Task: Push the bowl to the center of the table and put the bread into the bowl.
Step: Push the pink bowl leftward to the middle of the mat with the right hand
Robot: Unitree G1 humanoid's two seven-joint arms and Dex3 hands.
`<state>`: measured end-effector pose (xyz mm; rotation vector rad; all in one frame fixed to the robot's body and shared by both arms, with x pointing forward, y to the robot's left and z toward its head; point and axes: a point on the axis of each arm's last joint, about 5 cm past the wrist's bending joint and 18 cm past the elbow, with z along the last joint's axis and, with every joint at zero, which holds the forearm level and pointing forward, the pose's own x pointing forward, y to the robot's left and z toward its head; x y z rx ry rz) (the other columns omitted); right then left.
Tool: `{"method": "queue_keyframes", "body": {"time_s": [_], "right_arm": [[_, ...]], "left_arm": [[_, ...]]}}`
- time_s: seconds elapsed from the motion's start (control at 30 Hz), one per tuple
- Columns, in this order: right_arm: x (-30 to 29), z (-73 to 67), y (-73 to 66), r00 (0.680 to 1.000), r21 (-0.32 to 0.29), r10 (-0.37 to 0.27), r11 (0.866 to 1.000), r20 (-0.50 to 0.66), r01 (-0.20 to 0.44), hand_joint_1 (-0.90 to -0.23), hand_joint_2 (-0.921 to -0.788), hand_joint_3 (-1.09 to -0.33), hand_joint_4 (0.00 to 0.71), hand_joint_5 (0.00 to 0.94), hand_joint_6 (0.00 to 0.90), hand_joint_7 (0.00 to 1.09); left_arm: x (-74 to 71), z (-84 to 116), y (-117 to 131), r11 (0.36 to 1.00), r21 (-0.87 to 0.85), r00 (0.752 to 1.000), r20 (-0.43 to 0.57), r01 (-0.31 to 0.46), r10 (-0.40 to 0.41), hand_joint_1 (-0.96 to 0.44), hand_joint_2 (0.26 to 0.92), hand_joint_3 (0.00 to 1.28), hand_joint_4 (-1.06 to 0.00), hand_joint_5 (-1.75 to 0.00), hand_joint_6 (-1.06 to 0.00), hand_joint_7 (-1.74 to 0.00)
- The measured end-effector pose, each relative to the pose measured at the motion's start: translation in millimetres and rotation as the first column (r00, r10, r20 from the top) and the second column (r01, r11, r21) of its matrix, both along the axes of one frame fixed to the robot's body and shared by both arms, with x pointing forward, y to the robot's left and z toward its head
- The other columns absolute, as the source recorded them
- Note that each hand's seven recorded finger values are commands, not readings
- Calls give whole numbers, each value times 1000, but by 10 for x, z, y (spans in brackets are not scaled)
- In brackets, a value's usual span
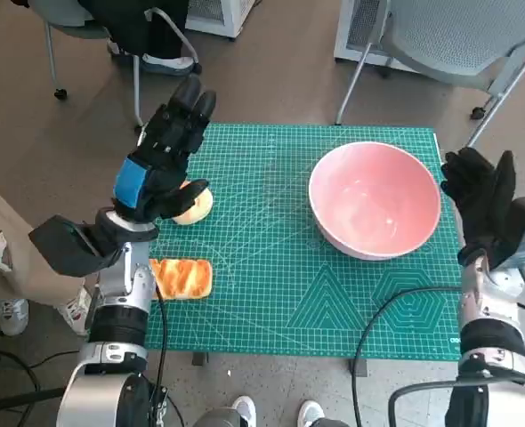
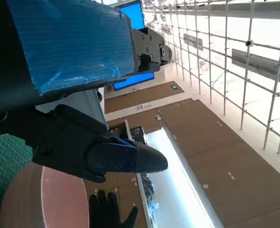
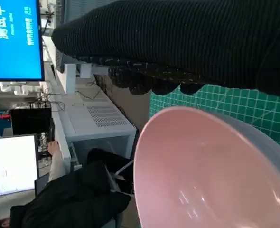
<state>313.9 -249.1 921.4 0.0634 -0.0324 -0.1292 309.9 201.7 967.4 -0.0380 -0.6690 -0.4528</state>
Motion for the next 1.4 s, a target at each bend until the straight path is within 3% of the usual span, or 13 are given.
{"method": "queue_keyframes", "body": {"time_s": [0.23, 0.67, 1.07, 1.4], "right_arm": [[-14, -40, 20, 1000, 6, 4, 1000, -17, -4, -619, -921, -838, 138, 7, 138, 165], [-6, -71, 90, 999, 18, 22, 1000, -25, -21, -626, -921, -845, 140, 4, 140, 154], [10, -125, 244, 998, 38, 61, 998, -35, -59, -666, -921, -832, 150, 7, 148, 148], [27, -163, 405, 993, 46, 107, 993, -43, -105, -659, -921, -831, 159, 8, 156, 146]], "left_arm": [[-7, 12, 4, 1000, 0, 1000, 7, -4, 4, -595, 921, 258, -53, -5, -165, -61], [-12, 6, 13, 1000, 2, 1000, -4, 0, 0, -597, 921, 259, -54, -4, -164, -65], [-16, 4, 20, 1000, 3, 1000, -15, 7, -7, -595, 921, 259, -55, -3, -163, -68], [-29, -4, 26, 1000, -1, 1000, -20, 1, -1, -610, 921, 260, -60, -5, -161, -71]]}}
